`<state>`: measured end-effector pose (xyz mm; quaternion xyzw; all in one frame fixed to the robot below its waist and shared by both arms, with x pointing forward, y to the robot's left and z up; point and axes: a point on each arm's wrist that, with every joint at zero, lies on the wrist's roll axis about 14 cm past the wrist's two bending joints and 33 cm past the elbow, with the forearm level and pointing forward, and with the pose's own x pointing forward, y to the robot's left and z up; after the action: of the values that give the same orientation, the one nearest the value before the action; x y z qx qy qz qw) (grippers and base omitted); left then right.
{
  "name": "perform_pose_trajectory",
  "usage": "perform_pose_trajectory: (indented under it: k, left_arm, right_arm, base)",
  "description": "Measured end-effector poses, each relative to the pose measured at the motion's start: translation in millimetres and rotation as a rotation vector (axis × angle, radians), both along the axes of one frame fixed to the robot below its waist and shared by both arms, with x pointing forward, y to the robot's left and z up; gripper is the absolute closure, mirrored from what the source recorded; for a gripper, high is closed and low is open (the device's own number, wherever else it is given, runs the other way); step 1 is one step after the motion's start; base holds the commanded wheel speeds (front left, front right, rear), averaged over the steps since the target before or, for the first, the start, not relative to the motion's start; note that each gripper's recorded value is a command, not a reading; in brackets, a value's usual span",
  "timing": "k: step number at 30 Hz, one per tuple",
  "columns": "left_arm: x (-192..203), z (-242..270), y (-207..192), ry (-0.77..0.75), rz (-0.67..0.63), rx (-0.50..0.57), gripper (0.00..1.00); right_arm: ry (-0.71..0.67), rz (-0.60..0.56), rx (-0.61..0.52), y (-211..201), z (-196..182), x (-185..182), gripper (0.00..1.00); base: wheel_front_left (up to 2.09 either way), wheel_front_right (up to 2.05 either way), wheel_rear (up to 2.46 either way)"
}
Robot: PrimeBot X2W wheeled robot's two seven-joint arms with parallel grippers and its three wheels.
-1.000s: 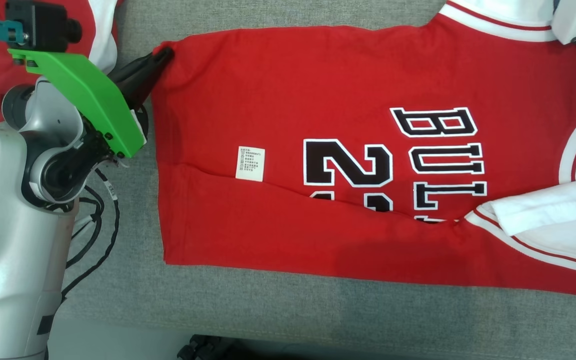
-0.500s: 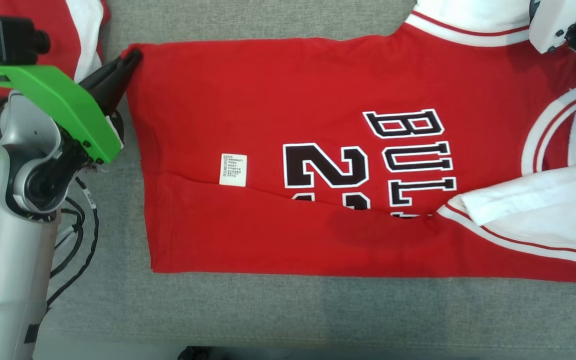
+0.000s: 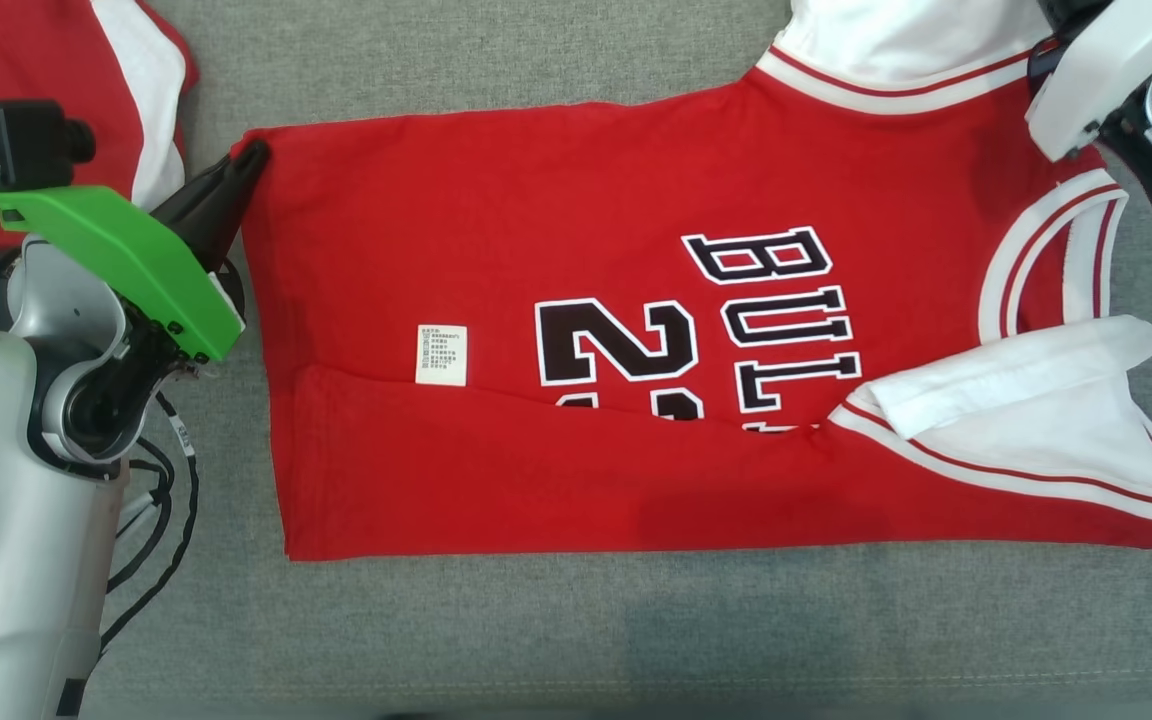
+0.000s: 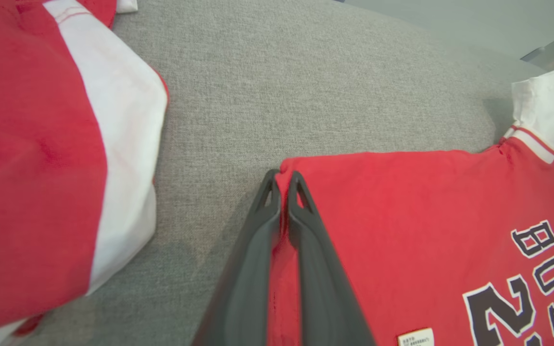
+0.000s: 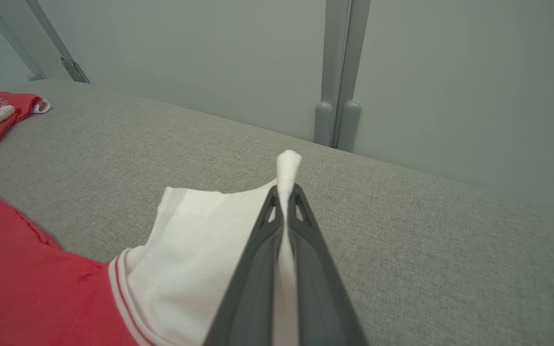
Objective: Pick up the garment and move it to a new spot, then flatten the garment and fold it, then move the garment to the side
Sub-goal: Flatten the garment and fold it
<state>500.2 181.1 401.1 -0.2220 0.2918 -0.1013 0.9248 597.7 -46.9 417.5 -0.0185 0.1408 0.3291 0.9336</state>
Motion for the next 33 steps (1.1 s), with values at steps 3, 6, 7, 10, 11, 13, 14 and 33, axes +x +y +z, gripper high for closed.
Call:
perform_pose_trajectory:
  k: [3,6,7,10,11,13,14,33]
  left_arm:
    - [0.5,7.3,1.2,-0.034,0.021,-0.012,1.00]
    - [-4.6,8.5,4.3,-0.045,0.038,-0.017,1.00]
    - [-6.9,8.1,5.5,-0.046,0.045,-0.019,1.00]
    - [-13.1,8.2,8.2,-0.053,0.066,-0.024,1.00]
    - [-14.6,9.3,9.1,-0.060,0.073,-0.025,1.00]
    - [-17.8,11.0,10.0,-0.066,0.080,-0.027,1.00]
    - [-19.5,11.7,10.2,-0.069,0.082,-0.027,1.00]
    - [-45.3,18.3,1.0,-0.109,0.106,-0.073,1.00]
  right_arm:
    - [-0.004,0.005,0.017,0.1,1.4,-10.0,1.00]
    - [0.004,0.005,0.031,-1.4,-0.1,-21.6,1.00]
    - [0.002,0.002,0.041,-2.2,1.4,-24.3,1.00]
    - [-0.019,-0.008,0.063,-6.3,10.8,-29.0,1.00]
    - [-0.025,-0.010,0.065,-8.0,13.5,-31.0,1.00]
    - [-0.033,-0.012,0.067,-10.3,17.6,-35.9,1.00]
    - [-0.037,-0.013,0.070,-11.4,19.7,-38.6,1.00]
    - [-0.019,-0.104,0.160,-46.1,30.8,-103.2,1.00]
  base:
    - [0.00,0.00,0.00]
    - [0.00,0.00,0.00]
    - [0.00,0.00,0.00]
    - [0.00,0.00,0.00]
    - [0.00,0.00,0.00]
    - [0.00,0.00,0.00]
    - [0.00,0.00,0.00]
    - [0.00,0.00,0.00]
